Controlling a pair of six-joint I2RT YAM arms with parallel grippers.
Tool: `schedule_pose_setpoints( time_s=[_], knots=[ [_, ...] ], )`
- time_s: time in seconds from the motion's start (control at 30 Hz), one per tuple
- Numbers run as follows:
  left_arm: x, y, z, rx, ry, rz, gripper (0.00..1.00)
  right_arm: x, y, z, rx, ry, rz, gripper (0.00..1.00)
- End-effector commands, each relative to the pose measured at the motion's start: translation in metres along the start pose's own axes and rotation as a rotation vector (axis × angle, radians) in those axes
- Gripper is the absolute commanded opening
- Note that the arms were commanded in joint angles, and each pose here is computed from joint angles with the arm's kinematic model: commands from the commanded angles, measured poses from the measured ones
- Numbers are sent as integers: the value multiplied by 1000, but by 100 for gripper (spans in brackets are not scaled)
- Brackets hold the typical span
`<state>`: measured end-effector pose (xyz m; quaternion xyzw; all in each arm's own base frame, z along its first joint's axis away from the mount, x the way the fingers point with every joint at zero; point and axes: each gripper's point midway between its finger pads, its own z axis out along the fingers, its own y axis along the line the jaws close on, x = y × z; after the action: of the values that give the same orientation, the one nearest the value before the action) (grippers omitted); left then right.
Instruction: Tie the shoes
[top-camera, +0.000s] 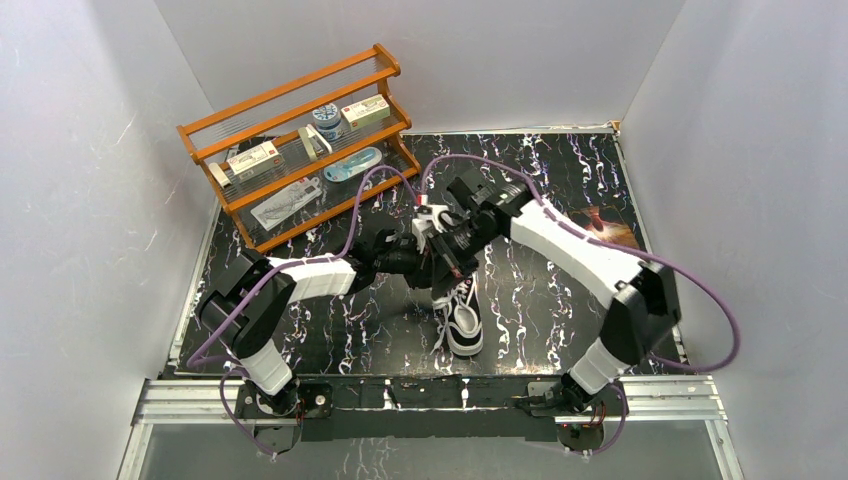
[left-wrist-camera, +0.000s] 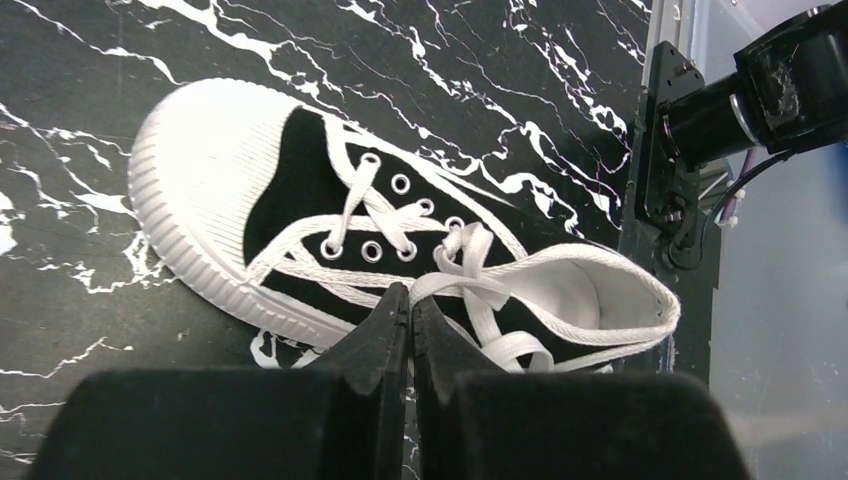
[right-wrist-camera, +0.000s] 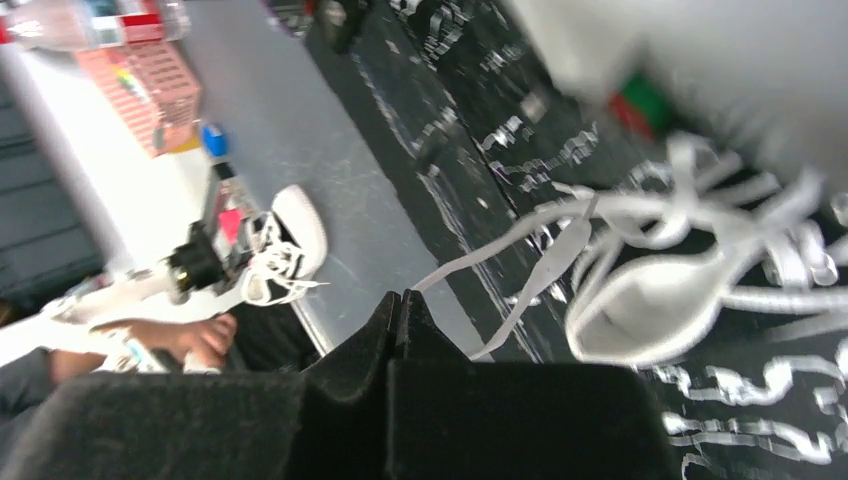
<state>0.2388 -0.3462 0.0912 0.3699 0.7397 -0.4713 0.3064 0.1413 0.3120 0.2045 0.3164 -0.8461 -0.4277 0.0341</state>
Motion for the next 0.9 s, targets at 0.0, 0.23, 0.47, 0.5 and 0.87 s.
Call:
schedule_pose_setpoints(
  time_s=[0.0,0.23,0.47,0.5,0.87],
  knots=[
    [-24,-7,-1,21,-46,81,0,56,-22,-31,267,8,134,0],
    [-28,-14,-4,40,-47,71,0,80,-86,-71,735,-58,279,0],
    [-22,-21,-11,45,-26,59,0,60,-160,-78,1021,-49,255,0],
    [-22,-22,-11,50,-28,50,0,55,-170,-77,1045,-69,240,0],
    [-25,-27,-14,57,-62,4,0,8,-175,-45,585,-176,-126,43]
  ],
)
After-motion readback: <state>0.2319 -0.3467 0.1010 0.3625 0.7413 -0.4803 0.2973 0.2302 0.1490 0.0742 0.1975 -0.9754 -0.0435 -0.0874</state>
